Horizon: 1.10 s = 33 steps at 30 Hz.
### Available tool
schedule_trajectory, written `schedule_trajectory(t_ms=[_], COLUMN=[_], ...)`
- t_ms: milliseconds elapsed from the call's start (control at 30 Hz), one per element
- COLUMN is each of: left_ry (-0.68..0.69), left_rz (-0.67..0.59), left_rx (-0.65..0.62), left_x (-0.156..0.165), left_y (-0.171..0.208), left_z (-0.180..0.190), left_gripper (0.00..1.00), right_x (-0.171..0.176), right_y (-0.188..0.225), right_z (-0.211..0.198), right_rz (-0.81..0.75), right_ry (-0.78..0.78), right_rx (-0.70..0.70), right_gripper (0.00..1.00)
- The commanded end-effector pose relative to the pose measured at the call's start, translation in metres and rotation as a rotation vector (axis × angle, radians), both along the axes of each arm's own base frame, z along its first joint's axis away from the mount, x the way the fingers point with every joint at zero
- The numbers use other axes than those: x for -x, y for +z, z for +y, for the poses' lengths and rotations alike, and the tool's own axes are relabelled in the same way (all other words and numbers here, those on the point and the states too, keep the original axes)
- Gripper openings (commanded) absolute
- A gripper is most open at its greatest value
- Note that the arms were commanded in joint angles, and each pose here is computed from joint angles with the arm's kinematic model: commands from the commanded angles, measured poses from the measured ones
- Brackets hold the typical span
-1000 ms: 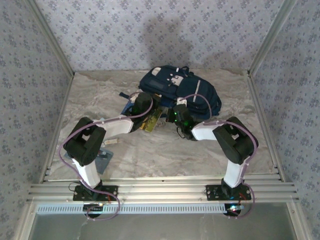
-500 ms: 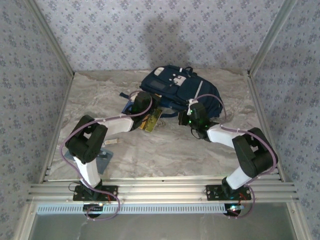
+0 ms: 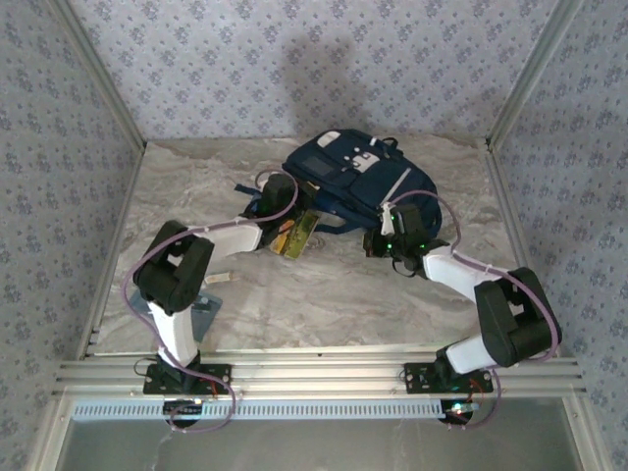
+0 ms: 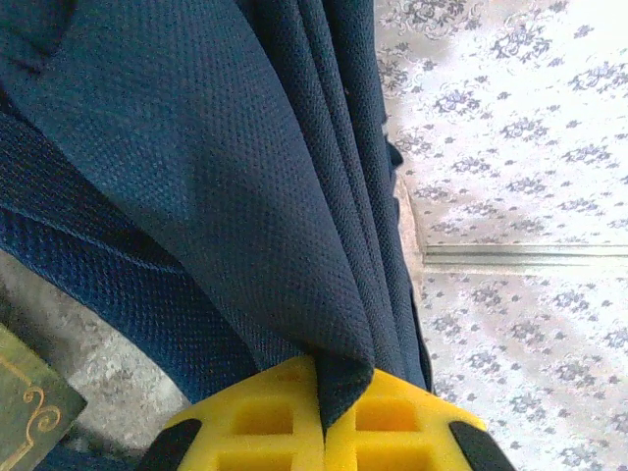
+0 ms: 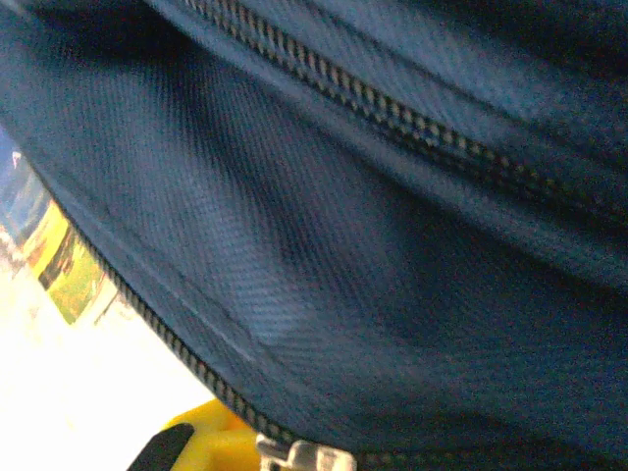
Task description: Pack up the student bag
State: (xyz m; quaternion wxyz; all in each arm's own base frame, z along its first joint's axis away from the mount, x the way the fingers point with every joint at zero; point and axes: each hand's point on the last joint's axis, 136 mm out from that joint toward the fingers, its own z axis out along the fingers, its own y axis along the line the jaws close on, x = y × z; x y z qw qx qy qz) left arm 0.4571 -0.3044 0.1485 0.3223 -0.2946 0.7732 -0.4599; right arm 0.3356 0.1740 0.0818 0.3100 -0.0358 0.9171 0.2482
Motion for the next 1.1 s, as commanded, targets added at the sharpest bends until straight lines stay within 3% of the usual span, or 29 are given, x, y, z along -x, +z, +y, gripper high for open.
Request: schedule_trajectory(t_ms=[0,200,367,400,533,833,1067], left_ry=[0.074,0.038,-0.023,-0.050,-0.134,-0.177,-0.212], left_rz=[-0.116,-0.124,-0.144,-0.145,-0.091,0.017,0.057], left_rx=[-0.054,-0.053,-0.085,-0.075,-0.039,-0.031,0.053], left_x=[-0.044,-0.074,-0.092,-0.095,-0.084,0.007,0.047], left_y=[0.020,0.004,0.005,0.006,0.015,0.022,0.009], left_z=[0.030,0.035,0.024,0.020,0.009,0.027,0.000], left_gripper=[0.00,0.00,0.01,0.13,0.99,0.98,0.92], right_x=[0.034,0.056,0.057,0.053,0.033,-0.007,-0.010], right_y=[-0.014,-0.016,-0.011,-0.008,0.007,0.048,0.053], right_z=[-0.013,-0.021,-0.007,0.001,0.033,0.089,0.110], right_rz=[0.178,0.290,0.349,0.350,0.317,0.272,0.300], right_ry=[-0.003,-0.003,-0.004,-0.001,0.014,0.101,0.135], right_rx=[0.030,0.045,-0.067,-0.111,-0.218,-0.383,-0.407], right_gripper=[0.00,0.00,0.00,0.00,0.00,0.00,0.00])
